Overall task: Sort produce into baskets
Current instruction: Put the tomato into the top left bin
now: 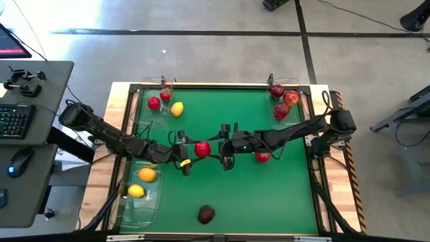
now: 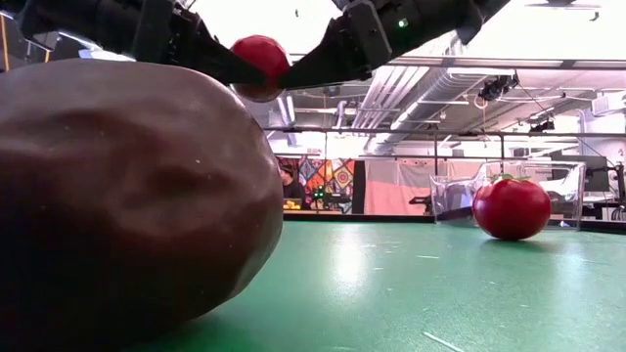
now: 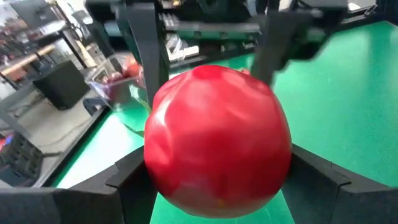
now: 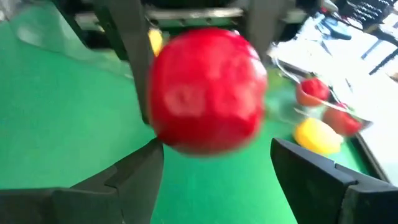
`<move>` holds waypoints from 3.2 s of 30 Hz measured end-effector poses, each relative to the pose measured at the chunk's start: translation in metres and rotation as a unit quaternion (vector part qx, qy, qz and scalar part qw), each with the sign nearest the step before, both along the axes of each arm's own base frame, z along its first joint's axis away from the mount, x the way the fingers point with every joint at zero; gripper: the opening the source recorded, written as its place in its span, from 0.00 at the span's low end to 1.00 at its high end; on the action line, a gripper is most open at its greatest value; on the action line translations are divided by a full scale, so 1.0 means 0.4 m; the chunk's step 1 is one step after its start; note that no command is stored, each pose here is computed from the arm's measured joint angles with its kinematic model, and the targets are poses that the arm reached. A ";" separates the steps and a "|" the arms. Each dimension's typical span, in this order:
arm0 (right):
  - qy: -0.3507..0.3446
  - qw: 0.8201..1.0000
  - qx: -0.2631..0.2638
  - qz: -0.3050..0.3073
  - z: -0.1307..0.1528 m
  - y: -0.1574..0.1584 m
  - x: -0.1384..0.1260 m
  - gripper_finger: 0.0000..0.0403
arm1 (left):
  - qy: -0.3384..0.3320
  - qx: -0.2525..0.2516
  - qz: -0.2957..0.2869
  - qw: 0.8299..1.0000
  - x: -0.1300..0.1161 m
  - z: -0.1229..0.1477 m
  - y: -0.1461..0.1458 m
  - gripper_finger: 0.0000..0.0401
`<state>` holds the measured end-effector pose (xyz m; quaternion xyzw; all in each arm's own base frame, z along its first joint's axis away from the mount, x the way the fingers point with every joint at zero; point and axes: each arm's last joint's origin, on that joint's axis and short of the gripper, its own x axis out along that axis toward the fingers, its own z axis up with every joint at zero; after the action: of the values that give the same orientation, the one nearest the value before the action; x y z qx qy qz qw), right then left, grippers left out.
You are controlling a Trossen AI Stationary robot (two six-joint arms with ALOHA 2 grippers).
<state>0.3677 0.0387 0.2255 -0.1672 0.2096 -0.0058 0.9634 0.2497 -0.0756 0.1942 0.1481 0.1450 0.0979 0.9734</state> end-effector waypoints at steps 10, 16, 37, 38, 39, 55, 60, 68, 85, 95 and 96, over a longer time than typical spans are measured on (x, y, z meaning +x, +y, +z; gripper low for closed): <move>0.073 0.993 -0.016 -0.087 0.014 -0.033 -0.050 0.61 | 0.065 -0.016 0.101 0.993 -0.069 0.076 0.040 0.66; 0.086 0.993 -0.004 -0.084 0.005 -0.045 -0.049 0.46 | 0.153 -0.078 0.209 0.963 -0.141 0.200 0.112 0.66; 0.092 0.994 0.002 -0.063 0.002 -0.041 -0.049 0.01 | 0.336 -0.267 0.433 0.793 -0.255 0.258 0.449 0.66; 0.093 0.994 0.002 -0.063 0.001 -0.042 -0.050 0.01 | 0.343 -0.273 0.437 0.785 -0.253 0.250 0.467 0.66; 0.095 0.994 0.002 -0.063 0.001 -0.042 -0.050 0.00 | 0.348 -0.279 0.439 0.780 -0.250 0.241 0.484 0.66; 0.114 0.991 0.004 -0.066 -0.007 -0.042 -0.056 0.00 | 0.431 -0.343 0.408 0.728 -0.183 0.082 0.644 0.66; 0.115 0.991 0.003 -0.066 -0.008 -0.042 -0.056 0.00 | 0.450 -0.327 0.410 0.723 -0.178 0.065 0.653 0.66; 0.118 0.991 0.010 -0.056 -0.009 -0.040 -0.056 0.00 | 0.472 -0.309 0.397 0.724 -0.181 0.064 0.651 0.68; 0.119 0.991 0.010 -0.055 -0.009 -0.040 -0.056 0.00 | 0.521 -0.264 0.364 0.726 -0.190 0.064 0.647 0.68; 0.118 0.991 0.010 -0.055 -0.009 -0.040 -0.056 0.00 | 0.537 -0.258 0.332 0.732 -0.190 0.064 0.644 0.69; 0.118 0.991 0.010 -0.055 -0.009 -0.040 -0.056 0.00 | 0.540 -0.257 0.326 0.732 -0.190 0.064 0.642 0.70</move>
<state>0.3452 0.0227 0.2219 -0.1451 0.3311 -0.0366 0.9317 0.1736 0.1811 0.2197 -0.1366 0.7052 0.2719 0.6404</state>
